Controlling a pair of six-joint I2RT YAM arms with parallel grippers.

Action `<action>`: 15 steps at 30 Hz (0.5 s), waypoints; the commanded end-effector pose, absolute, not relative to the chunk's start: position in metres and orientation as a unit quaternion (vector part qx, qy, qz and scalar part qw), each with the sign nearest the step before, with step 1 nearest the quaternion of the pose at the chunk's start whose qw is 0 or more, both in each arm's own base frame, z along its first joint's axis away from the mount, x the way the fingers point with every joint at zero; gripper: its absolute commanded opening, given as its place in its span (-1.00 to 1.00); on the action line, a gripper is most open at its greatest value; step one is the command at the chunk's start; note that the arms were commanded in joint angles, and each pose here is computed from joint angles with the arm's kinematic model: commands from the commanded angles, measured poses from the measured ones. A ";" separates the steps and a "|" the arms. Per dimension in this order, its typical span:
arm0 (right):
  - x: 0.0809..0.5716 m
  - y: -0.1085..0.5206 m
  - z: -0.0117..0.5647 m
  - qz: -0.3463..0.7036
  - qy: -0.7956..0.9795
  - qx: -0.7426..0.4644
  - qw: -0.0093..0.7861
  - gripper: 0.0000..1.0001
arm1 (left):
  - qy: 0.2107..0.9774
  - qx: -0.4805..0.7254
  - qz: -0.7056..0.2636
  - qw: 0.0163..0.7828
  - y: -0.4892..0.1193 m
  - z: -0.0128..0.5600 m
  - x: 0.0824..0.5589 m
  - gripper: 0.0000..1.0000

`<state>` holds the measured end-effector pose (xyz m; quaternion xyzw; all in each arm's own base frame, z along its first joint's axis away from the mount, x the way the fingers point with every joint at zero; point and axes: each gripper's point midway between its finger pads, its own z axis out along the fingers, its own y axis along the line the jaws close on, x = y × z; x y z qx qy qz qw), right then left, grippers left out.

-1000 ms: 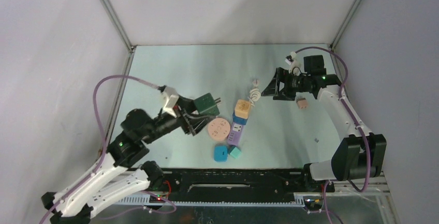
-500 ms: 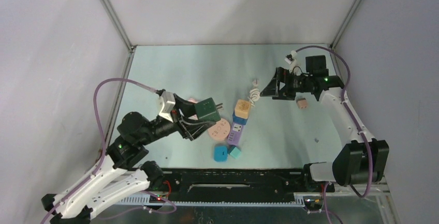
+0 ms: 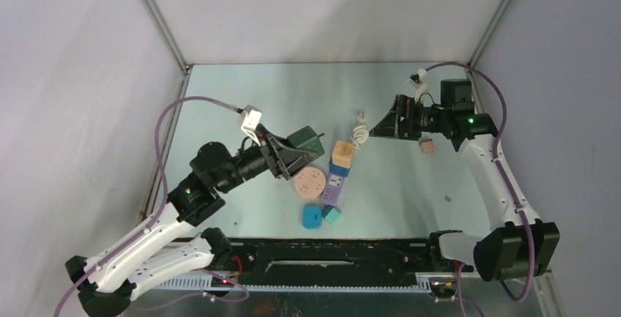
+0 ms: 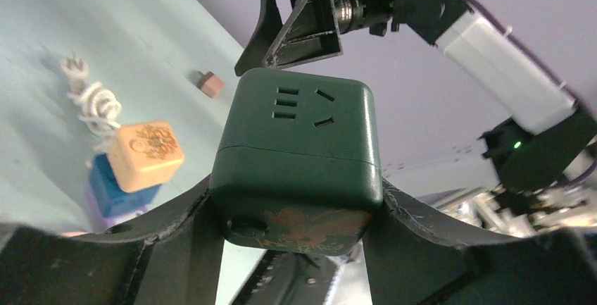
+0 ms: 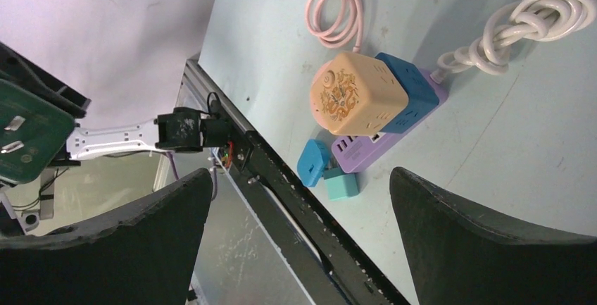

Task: Insert the plug
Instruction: Move the socket to the center of the board.

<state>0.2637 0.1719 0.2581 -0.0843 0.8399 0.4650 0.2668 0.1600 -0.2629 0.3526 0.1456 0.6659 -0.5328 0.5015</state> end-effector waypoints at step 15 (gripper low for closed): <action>0.243 0.184 0.271 0.467 0.835 -0.107 0.271 0.99 | 0.598 -0.080 -0.708 0.368 -0.242 0.394 0.140 -1.00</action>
